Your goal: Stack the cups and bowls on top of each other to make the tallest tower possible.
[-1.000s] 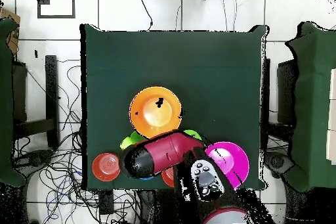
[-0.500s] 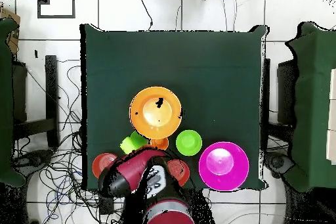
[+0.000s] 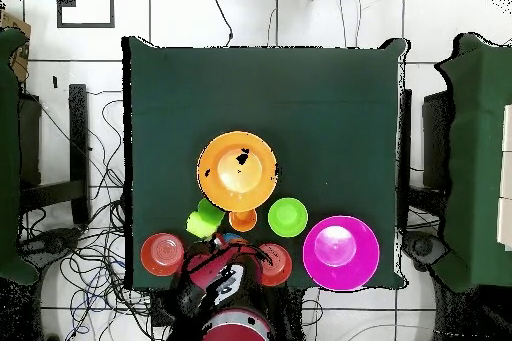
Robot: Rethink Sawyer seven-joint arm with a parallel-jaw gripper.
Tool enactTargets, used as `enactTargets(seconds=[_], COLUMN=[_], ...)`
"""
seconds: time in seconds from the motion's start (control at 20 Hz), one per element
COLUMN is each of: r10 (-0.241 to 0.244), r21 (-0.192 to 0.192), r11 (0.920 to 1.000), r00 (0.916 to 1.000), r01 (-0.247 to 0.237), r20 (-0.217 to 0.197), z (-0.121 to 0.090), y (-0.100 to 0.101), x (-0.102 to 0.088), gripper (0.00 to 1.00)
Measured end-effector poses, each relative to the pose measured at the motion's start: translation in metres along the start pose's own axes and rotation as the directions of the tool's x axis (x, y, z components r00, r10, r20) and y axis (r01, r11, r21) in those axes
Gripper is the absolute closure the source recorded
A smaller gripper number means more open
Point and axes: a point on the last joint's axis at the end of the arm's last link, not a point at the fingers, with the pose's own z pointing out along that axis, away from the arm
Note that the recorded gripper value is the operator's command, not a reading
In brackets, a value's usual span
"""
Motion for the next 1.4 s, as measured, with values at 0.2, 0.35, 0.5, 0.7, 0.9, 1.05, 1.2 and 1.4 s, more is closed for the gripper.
enactTargets(seconds=[0.2, 0.35, 0.5, 0.7, 0.9, 1.05, 1.2, 1.4], r10=[-0.002, -0.002, 0.001, 0.004, 0.007, 0.008, 0.008, 0.014], r21=[0.001, -0.001, 0.001, 0.004, -0.001, -0.004, -0.009, -0.009], r11=[1.0000, 1.0000, 1.0000, 1.0000, 1.0000, 1.0000, 0.9999, 0.9998], r00=[0.9987, 0.9974, 0.9980, 0.9981, 0.9976, 0.9970, 0.9961, 0.9959], r01=[0.002, 0.002, -0.001, -0.004, -0.007, -0.008, -0.009, -0.015], r20=[-0.051, -0.073, -0.063, -0.062, -0.069, -0.077, -0.088, -0.090], z=[0.009, 0.013, 0.014, 0.016, 0.018, 0.019, 0.022, 0.021], y=[-0.004, -0.004, -0.005, -0.007, -0.006, -0.005, -0.003, -0.005], x=[0.028, 0.040, 0.041, 0.045, 0.049, 0.052, 0.056, 0.057], gripper=[0.00, 0.00, 0.00, 0.00, 0.00, 0.00, 0.00, 0.00])
